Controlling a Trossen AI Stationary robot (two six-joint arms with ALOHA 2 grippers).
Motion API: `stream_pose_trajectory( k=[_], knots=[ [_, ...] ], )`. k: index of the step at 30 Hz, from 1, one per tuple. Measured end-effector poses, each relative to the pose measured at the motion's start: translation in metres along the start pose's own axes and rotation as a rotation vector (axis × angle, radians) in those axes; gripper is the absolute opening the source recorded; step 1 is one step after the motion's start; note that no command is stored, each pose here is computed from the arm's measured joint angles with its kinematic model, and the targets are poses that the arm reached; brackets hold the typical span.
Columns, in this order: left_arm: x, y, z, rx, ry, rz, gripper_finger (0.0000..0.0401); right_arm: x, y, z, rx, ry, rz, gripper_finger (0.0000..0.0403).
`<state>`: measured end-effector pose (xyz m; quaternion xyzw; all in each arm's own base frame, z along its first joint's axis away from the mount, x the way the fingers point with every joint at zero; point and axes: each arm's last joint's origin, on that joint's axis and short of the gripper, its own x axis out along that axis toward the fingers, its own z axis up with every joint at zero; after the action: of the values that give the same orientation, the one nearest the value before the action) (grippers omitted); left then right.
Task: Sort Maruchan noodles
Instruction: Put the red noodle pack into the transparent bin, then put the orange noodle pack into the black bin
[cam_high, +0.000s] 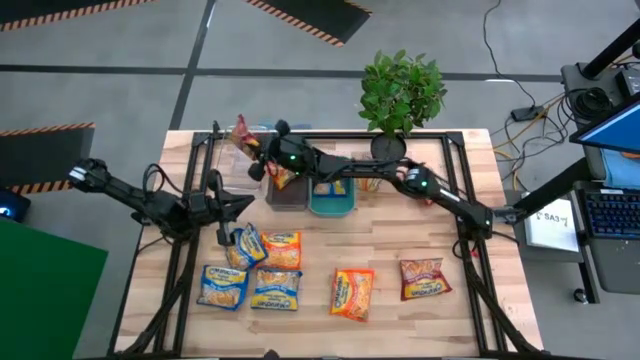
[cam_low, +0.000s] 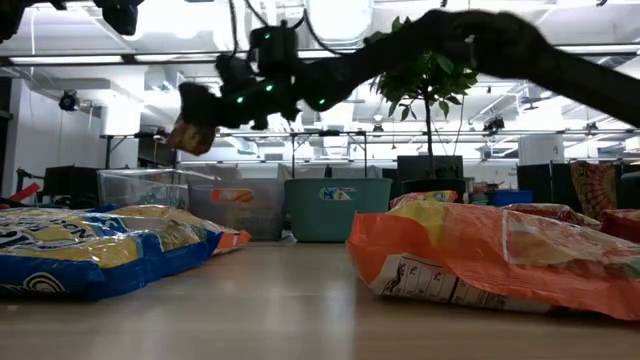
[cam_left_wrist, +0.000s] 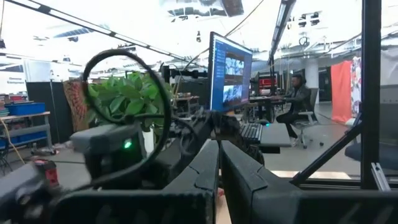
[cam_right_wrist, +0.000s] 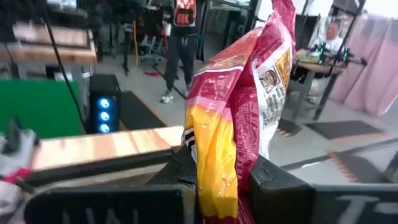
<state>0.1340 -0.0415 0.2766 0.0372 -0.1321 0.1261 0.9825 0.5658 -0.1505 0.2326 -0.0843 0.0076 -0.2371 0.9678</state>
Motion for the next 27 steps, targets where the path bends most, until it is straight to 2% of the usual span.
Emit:
stream_pose_trajectory(
  k=[8, 15, 22, 27],
  knots=[
    [0.000, -0.001, -0.002, 0.014, 0.013, -0.003, 0.0000, 0.012, 0.000, -0.022, -0.083, 0.086, -0.001, 0.0037],
    [0.001, -0.002, -0.004, 0.045, 0.024, -0.006, 0.0000, 0.013, -0.008, -0.030, -0.038, 0.116, -0.013, 0.0039],
    [0.001, -0.002, -0.004, 0.046, 0.024, -0.006, 0.0000, 0.013, -0.012, -0.040, 0.026, 0.144, -0.022, 0.0108],
    [0.001, -0.002, -0.004, 0.050, 0.024, -0.006, 0.0000, 0.013, -0.021, -0.046, 0.050, 0.216, -0.037, 0.0126]
  ],
)
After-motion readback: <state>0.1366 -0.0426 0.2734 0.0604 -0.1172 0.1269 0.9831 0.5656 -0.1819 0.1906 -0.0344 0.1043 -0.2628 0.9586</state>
